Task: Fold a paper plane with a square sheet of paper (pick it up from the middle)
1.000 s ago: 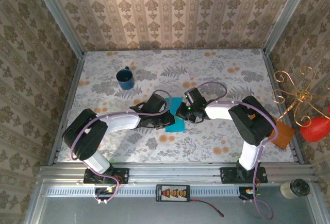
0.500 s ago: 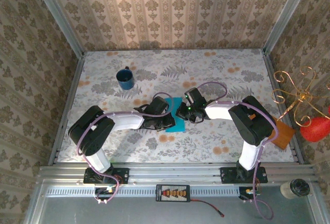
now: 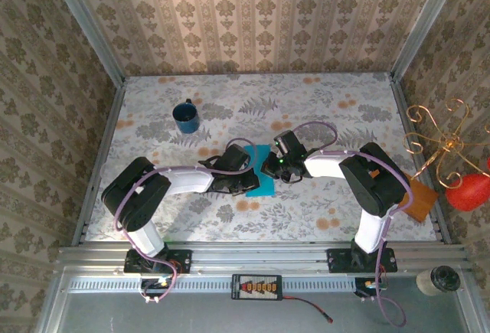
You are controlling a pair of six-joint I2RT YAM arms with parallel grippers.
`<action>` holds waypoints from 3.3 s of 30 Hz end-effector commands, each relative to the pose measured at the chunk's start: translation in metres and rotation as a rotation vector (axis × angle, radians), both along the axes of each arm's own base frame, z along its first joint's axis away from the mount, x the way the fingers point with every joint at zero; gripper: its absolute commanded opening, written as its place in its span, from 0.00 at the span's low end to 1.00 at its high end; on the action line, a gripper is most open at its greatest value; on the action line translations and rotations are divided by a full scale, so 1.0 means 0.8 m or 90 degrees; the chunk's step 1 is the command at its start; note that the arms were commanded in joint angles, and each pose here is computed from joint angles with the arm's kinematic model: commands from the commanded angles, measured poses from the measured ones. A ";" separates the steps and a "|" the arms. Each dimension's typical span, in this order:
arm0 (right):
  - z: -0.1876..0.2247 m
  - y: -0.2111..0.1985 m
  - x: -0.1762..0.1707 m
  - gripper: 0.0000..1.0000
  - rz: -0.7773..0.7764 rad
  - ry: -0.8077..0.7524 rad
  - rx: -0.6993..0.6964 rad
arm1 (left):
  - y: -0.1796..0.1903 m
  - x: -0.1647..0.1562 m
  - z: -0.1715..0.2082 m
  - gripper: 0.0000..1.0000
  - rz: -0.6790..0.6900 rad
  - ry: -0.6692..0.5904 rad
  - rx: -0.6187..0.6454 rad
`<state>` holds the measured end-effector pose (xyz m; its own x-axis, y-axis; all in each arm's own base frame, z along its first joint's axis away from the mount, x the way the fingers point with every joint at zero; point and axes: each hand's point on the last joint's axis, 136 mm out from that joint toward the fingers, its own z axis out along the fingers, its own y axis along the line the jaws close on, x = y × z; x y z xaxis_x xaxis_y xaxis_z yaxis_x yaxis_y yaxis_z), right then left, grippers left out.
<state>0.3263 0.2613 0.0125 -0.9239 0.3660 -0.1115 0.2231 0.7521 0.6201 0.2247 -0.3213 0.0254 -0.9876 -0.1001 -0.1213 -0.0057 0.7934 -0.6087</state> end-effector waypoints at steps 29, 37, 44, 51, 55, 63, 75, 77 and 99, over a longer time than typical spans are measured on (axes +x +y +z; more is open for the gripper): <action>-0.096 -0.078 -0.058 0.01 -0.036 0.153 -0.184 | 0.052 -0.038 -0.037 0.12 -0.012 0.135 0.018; -0.097 -0.078 -0.057 0.01 -0.036 0.155 -0.186 | 0.090 -0.070 -0.049 0.12 -0.020 0.174 0.072; -0.097 -0.076 -0.056 0.01 -0.035 0.156 -0.181 | 0.106 -0.072 -0.035 0.12 -0.020 0.165 0.086; -0.096 -0.072 -0.056 0.01 -0.035 0.158 -0.169 | 0.063 -0.025 0.041 0.13 -0.013 0.075 -0.021; -0.098 -0.072 -0.057 0.01 -0.037 0.159 -0.167 | 0.040 -0.005 0.053 0.13 -0.002 0.049 -0.062; -0.102 -0.071 -0.060 0.01 -0.036 0.164 -0.162 | 0.019 0.014 0.024 0.10 -0.006 0.062 -0.027; -0.060 -0.046 -0.027 0.01 0.013 0.093 -0.086 | 0.050 -0.003 -0.030 0.08 0.016 0.132 0.056; -0.034 -0.035 -0.012 0.01 0.037 0.057 -0.062 | 0.055 -0.008 -0.038 0.08 0.020 0.142 0.066; 0.026 0.020 -0.028 0.01 0.137 -0.002 -0.022 | 0.055 -0.015 -0.046 0.07 -0.010 0.145 0.094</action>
<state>0.3110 0.2798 0.0436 -0.9756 0.1676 -0.1419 0.0428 0.7788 0.6258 0.2299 -0.2965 0.0179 -0.9954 -0.0875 0.0396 -0.0942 0.8080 -0.5816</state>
